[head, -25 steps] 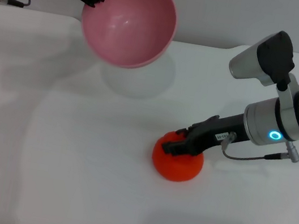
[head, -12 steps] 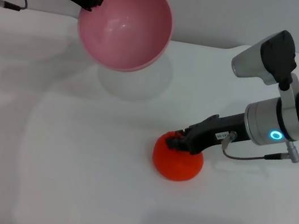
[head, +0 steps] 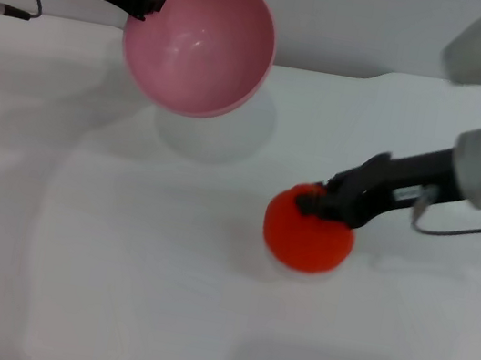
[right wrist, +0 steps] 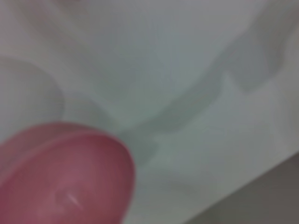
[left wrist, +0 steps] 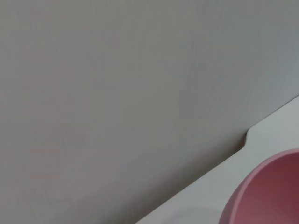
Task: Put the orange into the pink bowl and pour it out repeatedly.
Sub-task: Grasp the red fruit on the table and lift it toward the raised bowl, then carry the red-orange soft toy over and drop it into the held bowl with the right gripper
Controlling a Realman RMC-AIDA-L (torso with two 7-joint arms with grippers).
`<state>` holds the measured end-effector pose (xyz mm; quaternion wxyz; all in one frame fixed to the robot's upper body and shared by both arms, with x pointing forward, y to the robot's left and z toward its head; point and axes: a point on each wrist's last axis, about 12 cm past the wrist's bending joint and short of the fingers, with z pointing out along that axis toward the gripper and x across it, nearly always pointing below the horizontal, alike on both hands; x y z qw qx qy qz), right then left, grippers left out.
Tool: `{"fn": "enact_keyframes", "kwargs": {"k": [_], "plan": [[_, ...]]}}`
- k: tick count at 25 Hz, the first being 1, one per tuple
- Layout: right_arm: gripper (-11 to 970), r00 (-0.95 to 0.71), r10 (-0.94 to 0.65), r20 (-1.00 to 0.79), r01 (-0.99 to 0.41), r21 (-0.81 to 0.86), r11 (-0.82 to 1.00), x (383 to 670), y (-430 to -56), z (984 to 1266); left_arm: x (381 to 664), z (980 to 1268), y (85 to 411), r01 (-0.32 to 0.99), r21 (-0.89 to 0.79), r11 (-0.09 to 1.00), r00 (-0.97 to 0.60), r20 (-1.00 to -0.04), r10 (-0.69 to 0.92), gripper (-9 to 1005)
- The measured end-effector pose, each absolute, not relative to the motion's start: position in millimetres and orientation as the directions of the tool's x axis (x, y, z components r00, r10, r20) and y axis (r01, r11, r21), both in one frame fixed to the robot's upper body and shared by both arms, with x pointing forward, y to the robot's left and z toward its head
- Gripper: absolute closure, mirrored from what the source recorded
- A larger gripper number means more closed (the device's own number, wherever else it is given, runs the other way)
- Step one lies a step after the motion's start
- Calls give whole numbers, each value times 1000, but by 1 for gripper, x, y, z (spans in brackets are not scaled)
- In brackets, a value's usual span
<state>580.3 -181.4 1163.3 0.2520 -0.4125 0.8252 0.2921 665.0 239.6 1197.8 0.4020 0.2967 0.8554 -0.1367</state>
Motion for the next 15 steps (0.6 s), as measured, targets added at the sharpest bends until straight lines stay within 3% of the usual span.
{"fn": "enact_keyframes", "kwargs": {"k": [9,15], "plan": [[804,-291,-528,-798,-886,17,463,551,-193,1268,661,1192,230,640,-17,768,-509,-758,407,953],[804,-163,-496,-853,-895,-84,438,540,-185,1299,651,1182,211,693,-32,721,-506,-734,453,953]]}}
